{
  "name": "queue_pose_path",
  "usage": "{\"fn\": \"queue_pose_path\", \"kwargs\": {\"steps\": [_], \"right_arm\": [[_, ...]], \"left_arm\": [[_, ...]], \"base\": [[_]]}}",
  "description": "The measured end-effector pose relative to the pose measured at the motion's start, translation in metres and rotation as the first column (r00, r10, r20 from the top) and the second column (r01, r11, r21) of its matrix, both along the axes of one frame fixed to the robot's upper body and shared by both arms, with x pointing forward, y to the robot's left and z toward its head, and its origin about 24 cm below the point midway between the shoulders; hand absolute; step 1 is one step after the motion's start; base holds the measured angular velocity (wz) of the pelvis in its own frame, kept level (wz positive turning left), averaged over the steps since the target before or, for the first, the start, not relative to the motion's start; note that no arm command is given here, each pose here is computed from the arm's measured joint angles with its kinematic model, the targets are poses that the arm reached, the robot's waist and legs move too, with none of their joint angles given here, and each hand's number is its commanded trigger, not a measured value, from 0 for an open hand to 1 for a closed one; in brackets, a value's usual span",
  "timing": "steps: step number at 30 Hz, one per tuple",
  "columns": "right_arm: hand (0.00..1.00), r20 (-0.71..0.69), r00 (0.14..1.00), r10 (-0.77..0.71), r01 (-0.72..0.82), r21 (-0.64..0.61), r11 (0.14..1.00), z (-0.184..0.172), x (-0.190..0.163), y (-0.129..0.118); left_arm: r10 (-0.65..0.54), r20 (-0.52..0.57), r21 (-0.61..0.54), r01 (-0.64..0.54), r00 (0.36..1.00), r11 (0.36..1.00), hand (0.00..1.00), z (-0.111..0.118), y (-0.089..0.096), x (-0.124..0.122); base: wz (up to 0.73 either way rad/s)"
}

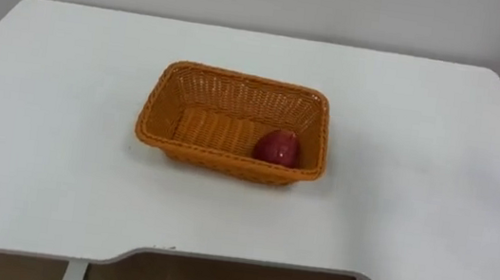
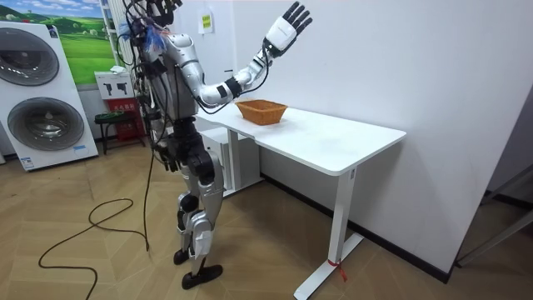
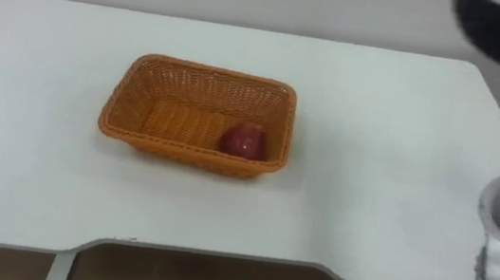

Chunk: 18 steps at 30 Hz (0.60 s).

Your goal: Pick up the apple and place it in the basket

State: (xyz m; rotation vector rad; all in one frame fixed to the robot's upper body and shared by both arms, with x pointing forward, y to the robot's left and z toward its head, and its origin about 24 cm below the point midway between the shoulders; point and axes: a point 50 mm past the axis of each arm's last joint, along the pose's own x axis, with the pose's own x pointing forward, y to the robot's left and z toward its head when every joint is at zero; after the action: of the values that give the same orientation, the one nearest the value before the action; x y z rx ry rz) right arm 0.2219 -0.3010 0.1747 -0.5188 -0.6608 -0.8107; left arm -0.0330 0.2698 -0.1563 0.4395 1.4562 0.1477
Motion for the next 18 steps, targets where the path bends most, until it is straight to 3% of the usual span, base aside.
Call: {"fn": "queue_pose_path", "kwargs": {"steps": [3,6,8,10,12,14,18], "right_arm": [[0.00,0.012,0.982,-0.188,0.186,0.103,0.977,-0.015,-0.018,-0.031],[0.00,-0.019,0.946,-0.324,0.315,0.291,0.903,-0.039,-0.041,-0.060],[0.00,-0.120,0.888,-0.443,0.448,0.441,0.778,-0.071,-0.063,-0.086],[0.00,-0.268,0.825,-0.498,0.560,0.508,0.654,-0.108,-0.084,-0.101],[0.00,-0.441,0.739,-0.509,0.673,0.510,0.536,-0.147,-0.108,-0.106],[0.00,-0.620,0.626,-0.473,0.780,0.513,0.359,-0.191,-0.139,-0.100],[0.00,-0.791,0.470,-0.393,0.882,0.440,0.169,-0.239,-0.179,-0.080]], "left_arm": [[0.029,0.005,0.021,-0.029,1.000,0.999,0.00,0.000,0.000,-0.002],[0.053,0.012,0.035,-0.053,0.999,0.998,0.00,0.001,-0.001,-0.004],[0.063,0.018,0.052,-0.064,0.998,0.997,0.00,0.002,0.002,-0.002],[0.080,0.025,0.071,-0.082,0.996,0.994,0.00,0.003,0.004,-0.002],[0.093,0.028,0.082,-0.095,0.995,0.992,0.00,0.003,0.004,-0.001],[0.099,0.026,0.086,-0.101,0.995,0.991,0.00,0.003,0.004,0.000],[0.101,0.052,0.092,-0.105,0.994,0.990,0.00,0.003,0.005,0.011]], "base": [[-0.15],[-0.13],[0.00],[0.00],[-0.11],[-0.20],[-0.10]]}}
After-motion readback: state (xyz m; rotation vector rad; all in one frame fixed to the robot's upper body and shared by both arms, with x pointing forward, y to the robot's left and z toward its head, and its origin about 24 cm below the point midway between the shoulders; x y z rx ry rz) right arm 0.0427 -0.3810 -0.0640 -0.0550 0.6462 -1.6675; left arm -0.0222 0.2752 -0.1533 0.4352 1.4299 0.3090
